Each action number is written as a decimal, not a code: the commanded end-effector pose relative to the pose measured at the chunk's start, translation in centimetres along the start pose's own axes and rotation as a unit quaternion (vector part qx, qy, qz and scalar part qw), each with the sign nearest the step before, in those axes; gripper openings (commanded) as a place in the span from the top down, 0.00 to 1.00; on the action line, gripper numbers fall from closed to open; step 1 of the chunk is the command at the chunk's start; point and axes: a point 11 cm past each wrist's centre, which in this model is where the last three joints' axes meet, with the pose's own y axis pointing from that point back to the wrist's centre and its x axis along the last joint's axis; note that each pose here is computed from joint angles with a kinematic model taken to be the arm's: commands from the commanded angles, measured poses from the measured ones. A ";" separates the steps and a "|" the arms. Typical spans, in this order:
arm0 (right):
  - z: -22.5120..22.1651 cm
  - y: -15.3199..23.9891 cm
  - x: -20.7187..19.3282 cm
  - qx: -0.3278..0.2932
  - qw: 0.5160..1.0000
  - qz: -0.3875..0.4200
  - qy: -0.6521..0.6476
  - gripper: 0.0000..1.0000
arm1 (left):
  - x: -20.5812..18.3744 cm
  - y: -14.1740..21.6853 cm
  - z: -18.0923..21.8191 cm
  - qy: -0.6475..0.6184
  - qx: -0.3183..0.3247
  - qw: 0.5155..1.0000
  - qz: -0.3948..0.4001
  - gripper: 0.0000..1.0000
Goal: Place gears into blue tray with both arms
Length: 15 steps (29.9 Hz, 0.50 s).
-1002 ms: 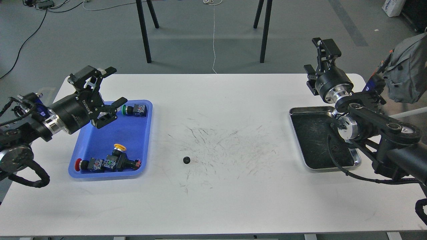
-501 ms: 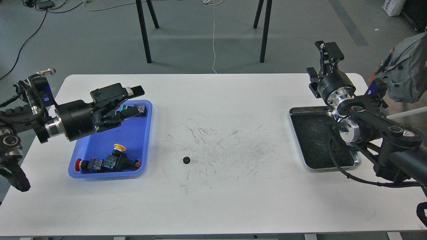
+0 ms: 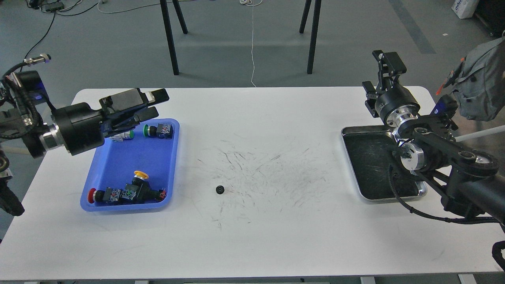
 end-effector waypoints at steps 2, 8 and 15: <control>0.0 0.1 0.2 0.001 1.000 0.003 -0.003 0.04 | -0.5 0.4 0.7 0.005 -0.005 1.000 -0.012 0.00; 1.1 0.7 0.4 -0.008 1.000 0.007 -0.007 0.04 | -2.2 0.3 0.4 -0.044 0.003 0.997 -0.064 0.00; 2.3 1.5 1.3 -0.016 0.999 0.024 -0.021 0.04 | -4.8 -1.3 0.5 -0.210 -0.001 0.963 -0.170 0.00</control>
